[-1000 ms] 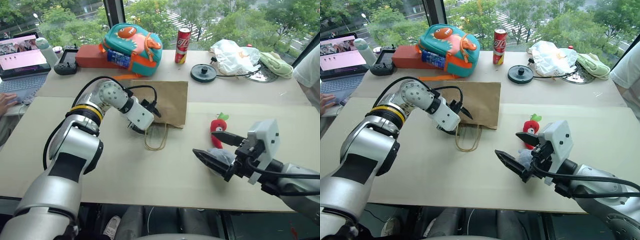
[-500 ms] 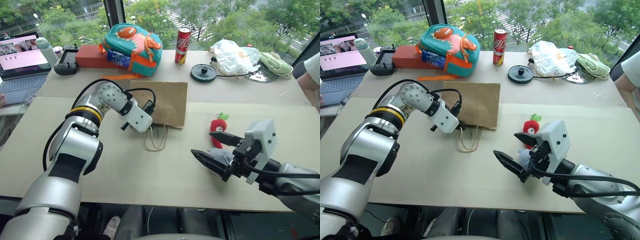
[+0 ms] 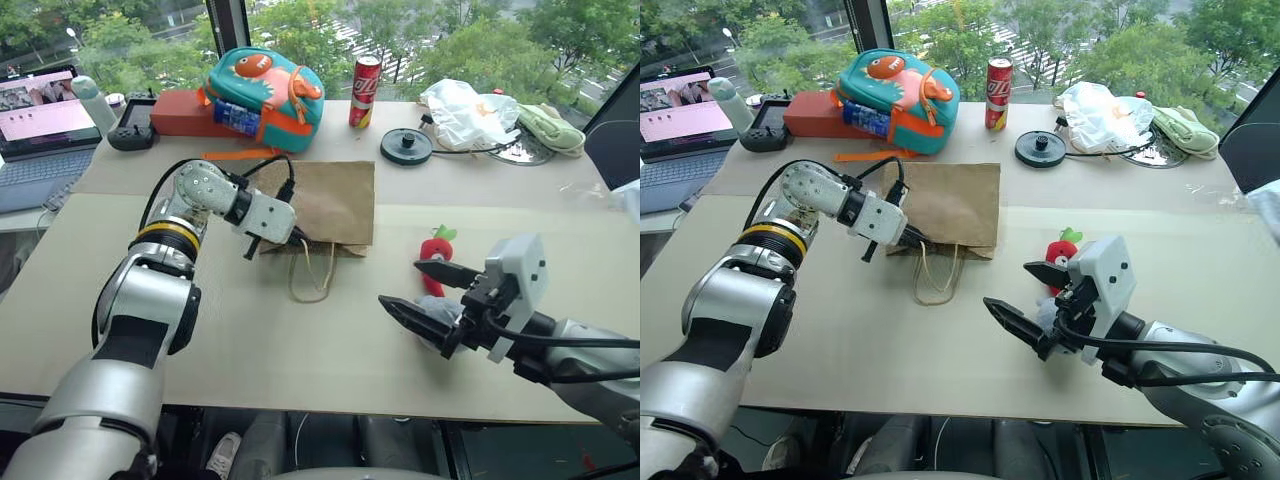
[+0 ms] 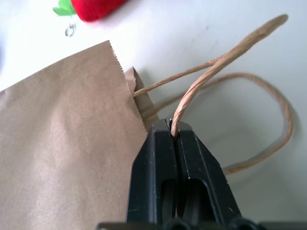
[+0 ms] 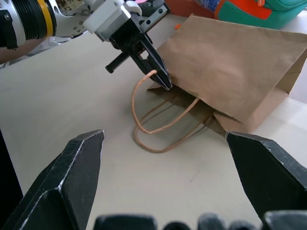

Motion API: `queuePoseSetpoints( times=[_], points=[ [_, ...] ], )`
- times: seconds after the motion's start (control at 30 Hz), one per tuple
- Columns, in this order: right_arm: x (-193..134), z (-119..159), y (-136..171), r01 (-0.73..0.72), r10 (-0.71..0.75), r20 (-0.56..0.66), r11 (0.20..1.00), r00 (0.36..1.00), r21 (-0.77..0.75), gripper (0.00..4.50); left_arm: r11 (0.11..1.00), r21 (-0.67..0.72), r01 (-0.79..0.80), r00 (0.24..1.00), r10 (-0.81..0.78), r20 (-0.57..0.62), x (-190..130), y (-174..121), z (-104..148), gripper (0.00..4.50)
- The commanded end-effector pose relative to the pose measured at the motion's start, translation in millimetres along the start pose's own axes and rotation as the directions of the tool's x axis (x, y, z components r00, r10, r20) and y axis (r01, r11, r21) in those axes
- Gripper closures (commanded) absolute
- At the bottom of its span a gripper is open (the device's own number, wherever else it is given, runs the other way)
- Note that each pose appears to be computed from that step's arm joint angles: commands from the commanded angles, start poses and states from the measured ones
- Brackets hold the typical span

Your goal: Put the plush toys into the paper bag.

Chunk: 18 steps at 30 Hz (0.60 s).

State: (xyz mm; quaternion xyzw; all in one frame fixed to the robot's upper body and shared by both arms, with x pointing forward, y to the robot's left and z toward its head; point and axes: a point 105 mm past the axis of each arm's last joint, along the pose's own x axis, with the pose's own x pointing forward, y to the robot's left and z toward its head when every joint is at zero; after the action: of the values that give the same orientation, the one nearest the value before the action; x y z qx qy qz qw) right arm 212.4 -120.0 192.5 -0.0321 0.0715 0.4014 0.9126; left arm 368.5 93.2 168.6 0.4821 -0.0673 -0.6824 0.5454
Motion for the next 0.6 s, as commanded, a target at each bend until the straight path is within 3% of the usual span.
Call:
queuePoseSetpoints(
  times=[0.03,0.2,0.43,0.6],
  points=[
    [0,1,7,-0.017,0.017,0.017,1.0,1.0,0.003,0.0,0.999,-0.009,-0.041,0.995,0.042,0.089,-3,-1,10,4.45],
    [6,-10,14,-0.043,0.044,-0.019,0.998,0.999,0.038,0.0,0.998,-0.042,-0.039,0.988,0.045,0.145,-2,-11,19,4.45],
    [31,-50,17,-0.021,0.033,-0.131,0.995,0.991,0.094,0.0,0.995,-0.077,-0.064,0.982,0.076,0.174,-14,-1,33,4.45],
    [68,-47,2,0.092,-0.087,-0.041,0.985,0.995,0.146,0.0,0.993,-0.09,-0.079,0.979,0.095,0.183,-22,11,41,4.45]
  ],
)
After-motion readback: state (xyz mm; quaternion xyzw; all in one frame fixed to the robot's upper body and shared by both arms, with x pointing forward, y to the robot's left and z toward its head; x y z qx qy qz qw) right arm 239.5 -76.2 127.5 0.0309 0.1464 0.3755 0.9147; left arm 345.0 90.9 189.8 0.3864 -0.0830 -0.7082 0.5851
